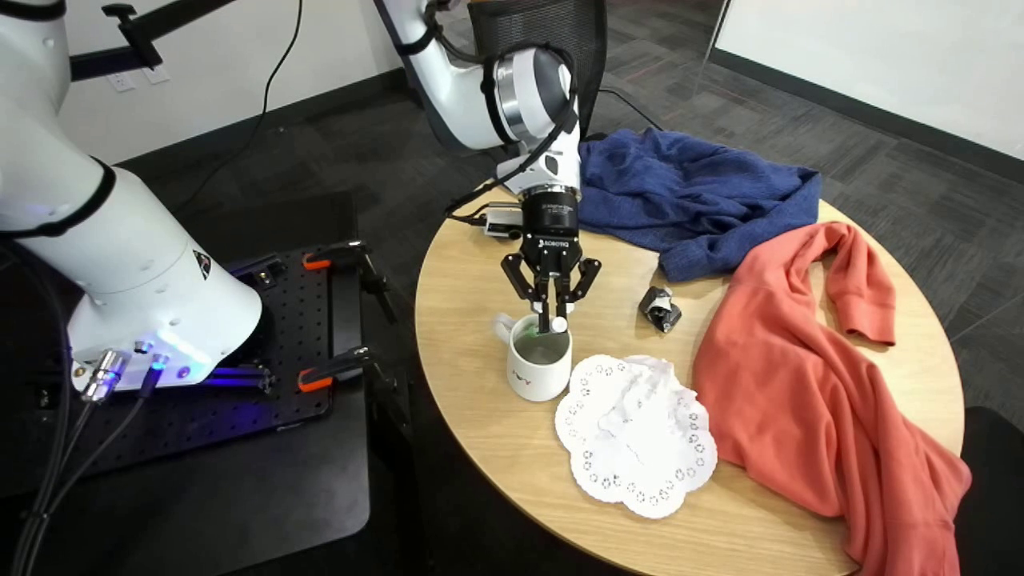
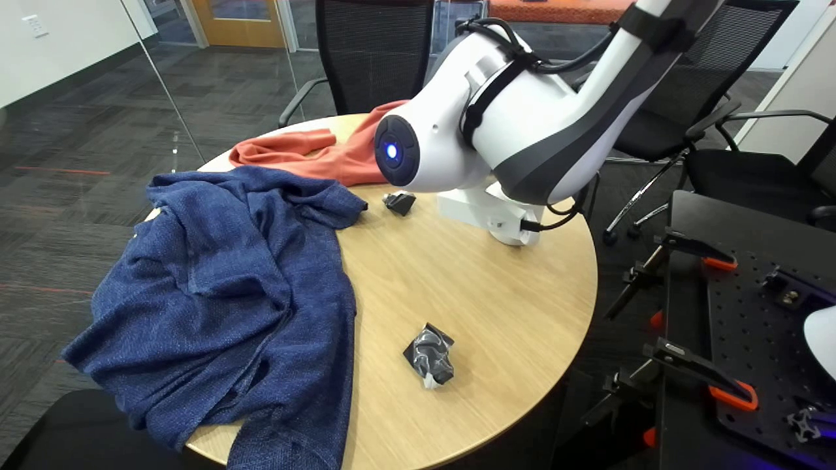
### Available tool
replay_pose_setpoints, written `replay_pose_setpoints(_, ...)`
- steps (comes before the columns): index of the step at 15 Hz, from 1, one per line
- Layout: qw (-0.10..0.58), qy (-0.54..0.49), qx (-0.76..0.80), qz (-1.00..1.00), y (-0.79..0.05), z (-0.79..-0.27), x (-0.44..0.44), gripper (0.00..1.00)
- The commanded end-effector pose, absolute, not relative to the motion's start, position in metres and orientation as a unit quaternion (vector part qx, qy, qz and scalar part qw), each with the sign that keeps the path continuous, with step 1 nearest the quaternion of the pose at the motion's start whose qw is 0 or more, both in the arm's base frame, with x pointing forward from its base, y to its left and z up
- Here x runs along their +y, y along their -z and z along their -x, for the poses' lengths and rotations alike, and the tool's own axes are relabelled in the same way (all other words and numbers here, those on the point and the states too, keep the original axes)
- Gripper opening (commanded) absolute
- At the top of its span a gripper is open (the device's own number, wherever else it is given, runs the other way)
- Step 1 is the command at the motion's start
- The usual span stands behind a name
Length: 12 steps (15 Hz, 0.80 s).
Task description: Put the green marker inside the white mug
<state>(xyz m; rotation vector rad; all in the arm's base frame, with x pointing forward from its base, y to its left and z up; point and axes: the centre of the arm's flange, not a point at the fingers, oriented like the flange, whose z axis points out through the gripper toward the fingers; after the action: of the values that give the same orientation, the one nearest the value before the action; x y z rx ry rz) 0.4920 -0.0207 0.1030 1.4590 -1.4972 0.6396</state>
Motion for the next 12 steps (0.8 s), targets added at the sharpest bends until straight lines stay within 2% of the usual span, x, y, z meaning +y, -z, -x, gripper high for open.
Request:
replay_pose_setpoints(1,0.453,-0.267,-0.608,-0.595,-0.095,-0.496,-0.013,0.05)
replay_pose_setpoints(6,0.458,-0.260,-0.601,-0.602,-0.084,-0.494,-0.005,0.05)
replay_pose_setpoints(7,0.457,-0.259,-0.602,-0.602,-0.083,-0.493,-0.005,0.45)
replay_pose_setpoints(8,0.457,-0.258,-0.602,-0.601,-0.083,-0.492,-0.007,0.46)
replay_pose_setpoints(12,0.455,-0.259,-0.609,-0.596,-0.094,-0.491,-0.015,0.75)
